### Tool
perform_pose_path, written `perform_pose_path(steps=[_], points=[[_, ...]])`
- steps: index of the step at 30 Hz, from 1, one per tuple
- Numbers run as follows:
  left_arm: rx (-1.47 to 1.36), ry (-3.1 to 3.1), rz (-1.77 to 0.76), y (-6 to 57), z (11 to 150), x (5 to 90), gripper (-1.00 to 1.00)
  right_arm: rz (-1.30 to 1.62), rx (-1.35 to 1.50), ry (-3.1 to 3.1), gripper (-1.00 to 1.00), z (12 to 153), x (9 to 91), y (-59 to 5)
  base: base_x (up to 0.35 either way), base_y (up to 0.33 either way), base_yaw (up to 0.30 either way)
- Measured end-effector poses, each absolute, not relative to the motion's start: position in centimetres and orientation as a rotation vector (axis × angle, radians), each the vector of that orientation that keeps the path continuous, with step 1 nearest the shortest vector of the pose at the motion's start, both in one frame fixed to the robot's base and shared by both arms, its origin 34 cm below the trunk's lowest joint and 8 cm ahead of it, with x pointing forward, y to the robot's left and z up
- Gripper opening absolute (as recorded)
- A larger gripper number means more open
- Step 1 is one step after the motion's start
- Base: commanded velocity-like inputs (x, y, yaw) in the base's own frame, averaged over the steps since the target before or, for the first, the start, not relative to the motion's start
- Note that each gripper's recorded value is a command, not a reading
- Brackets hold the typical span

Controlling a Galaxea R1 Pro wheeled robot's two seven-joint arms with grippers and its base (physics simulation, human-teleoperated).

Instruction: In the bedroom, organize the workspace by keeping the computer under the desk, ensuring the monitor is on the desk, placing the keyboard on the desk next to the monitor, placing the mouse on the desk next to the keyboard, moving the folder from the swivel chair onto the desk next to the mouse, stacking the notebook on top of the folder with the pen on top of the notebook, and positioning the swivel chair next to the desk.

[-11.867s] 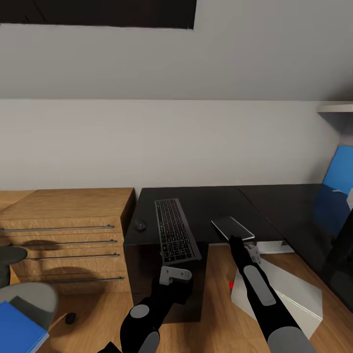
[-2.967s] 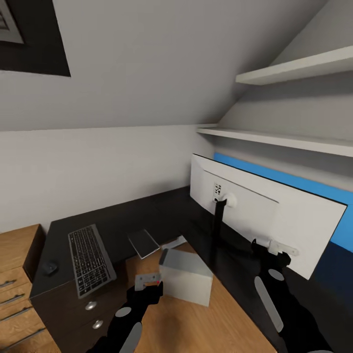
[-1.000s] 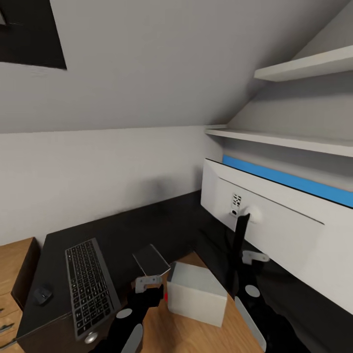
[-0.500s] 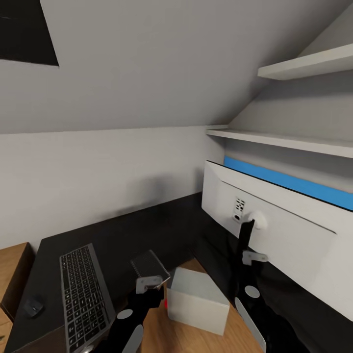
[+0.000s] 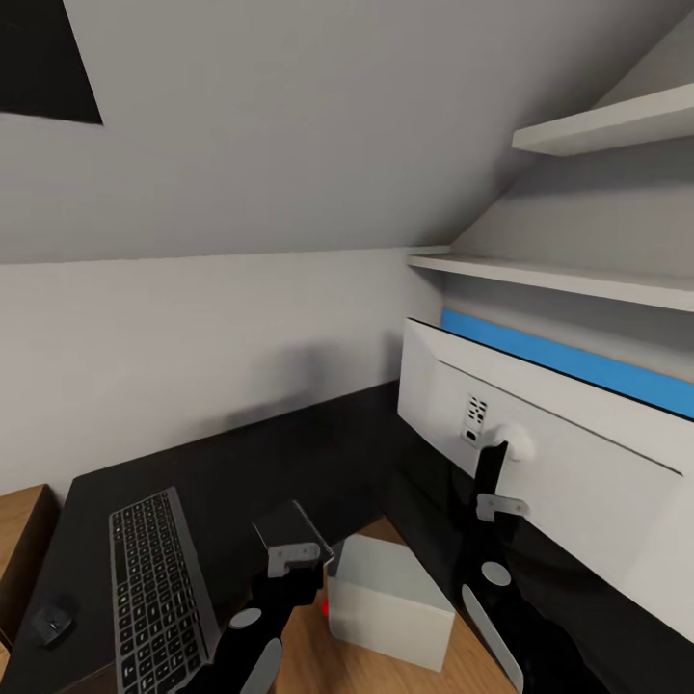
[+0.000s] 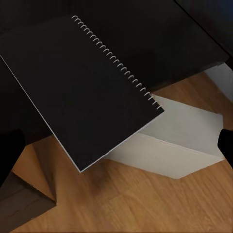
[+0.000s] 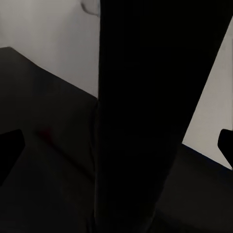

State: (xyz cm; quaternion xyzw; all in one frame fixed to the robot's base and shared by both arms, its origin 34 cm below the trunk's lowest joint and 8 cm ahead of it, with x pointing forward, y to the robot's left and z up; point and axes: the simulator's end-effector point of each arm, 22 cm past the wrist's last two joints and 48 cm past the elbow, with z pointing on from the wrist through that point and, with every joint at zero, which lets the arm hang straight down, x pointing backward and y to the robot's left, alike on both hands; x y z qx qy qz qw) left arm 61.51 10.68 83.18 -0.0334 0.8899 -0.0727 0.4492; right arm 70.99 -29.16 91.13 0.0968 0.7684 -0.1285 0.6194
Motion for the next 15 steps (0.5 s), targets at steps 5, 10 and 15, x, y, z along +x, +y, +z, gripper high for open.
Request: perform_pose_path(steps=[5,10,15], points=[[-0.083,2.203,-0.18,10.67,83.12,61.5,1.0,-0.297,0.223,1.768,1.0,91.08,70.98,-29.27,0.008,0.0,0.0],[-0.083,2.203,-0.18,10.67,83.1,61.5,1.0,-0.301,0.224,1.772,1.0,90.91,70.94,-29.44,0.001,0.0,0.0],[-0.083,2.203,-0.181,10.67,83.1,61.5,1.0,-0.312,0.224,1.784,1.0,90.28,70.77,-29.77,0.0,0.0,0.0]])
